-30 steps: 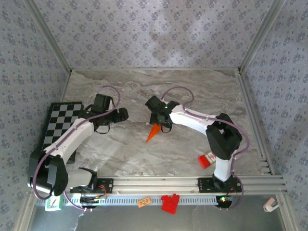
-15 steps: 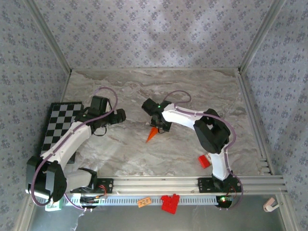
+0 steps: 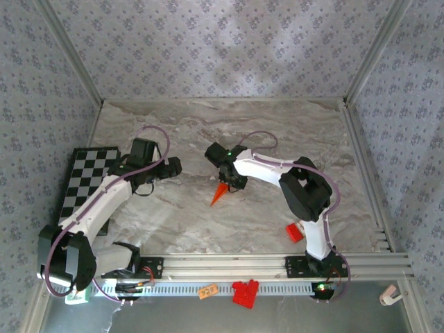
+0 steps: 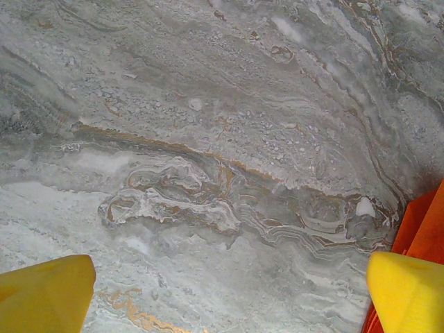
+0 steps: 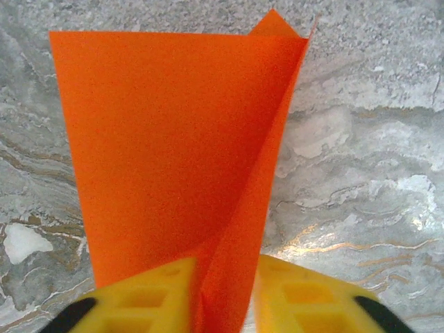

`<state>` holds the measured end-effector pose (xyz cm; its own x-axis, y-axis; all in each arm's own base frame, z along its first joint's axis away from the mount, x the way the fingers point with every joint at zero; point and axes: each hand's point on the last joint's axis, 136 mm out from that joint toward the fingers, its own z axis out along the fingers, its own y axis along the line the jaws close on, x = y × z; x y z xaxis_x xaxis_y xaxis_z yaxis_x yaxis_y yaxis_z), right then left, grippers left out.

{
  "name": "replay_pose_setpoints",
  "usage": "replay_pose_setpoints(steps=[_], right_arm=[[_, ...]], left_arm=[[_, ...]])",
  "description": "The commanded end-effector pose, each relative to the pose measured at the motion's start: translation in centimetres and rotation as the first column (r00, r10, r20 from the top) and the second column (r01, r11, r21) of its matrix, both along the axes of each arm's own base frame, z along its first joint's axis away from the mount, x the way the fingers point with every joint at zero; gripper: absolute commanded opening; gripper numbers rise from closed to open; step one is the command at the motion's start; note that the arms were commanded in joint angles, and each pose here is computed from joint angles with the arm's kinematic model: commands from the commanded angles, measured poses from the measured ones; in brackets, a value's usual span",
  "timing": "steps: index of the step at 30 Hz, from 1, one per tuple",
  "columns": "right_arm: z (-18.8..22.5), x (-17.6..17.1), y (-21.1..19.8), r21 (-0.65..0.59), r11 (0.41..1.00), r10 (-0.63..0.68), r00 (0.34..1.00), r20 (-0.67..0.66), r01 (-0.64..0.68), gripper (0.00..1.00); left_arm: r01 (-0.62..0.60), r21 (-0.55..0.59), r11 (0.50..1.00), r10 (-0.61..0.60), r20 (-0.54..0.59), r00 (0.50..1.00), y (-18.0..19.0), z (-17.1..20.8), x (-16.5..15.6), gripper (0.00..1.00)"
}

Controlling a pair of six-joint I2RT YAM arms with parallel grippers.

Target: Fold a paper plane with a square sheet of paper (pick it up from the middle)

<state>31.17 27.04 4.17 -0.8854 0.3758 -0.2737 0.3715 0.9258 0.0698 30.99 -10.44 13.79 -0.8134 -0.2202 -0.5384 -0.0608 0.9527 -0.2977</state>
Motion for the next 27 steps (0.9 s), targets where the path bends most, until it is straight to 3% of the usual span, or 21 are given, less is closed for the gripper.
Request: replay_pose_setpoints(steps=[1,7,12,19,24,27], right_arm=[[0.8,-0.1,-0.8,-0.016,1.000,-0.015,1.000,0.018,0.015,0.21],[2.9,0.7,-0.9,-0.010,0.999,0.031,0.996,0.080,-0.030,0.05],[5.4,2.5,2.3,0.115,0.964,0.221,0.962,0.158,-0.240,0.00],[8.8,2.9,9.5,0.304,0.756,0.482,0.808,0.340,-0.579,0.02],[8.2,2.0,12.5,0.427,0.619,0.522,0.752,0.404,-0.659,0.05],[7.1,1.6,13.2,0.493,0.569,0.510,0.753,0.416,-0.658,0.06]], left_arm=[[0.011,-0.021,1.000,-0.011,-0.011,1.000,-0.2,-0.3,-0.2,1.00],[-0.024,-0.038,0.999,0.023,-0.013,1.000,0.4,-0.1,0.0,1.00],[-0.076,-0.064,0.995,0.075,-0.018,0.997,1.3,-0.1,0.1,1.00],[-0.178,-0.190,0.965,0.168,-0.067,0.983,2.4,-1.1,0.0,1.00],[-0.204,-0.268,0.942,0.185,-0.094,0.978,1.9,-1.7,-0.3,1.00],[-0.198,-0.320,0.926,0.169,-0.115,0.979,1.1,-2.1,-0.3,0.99]])
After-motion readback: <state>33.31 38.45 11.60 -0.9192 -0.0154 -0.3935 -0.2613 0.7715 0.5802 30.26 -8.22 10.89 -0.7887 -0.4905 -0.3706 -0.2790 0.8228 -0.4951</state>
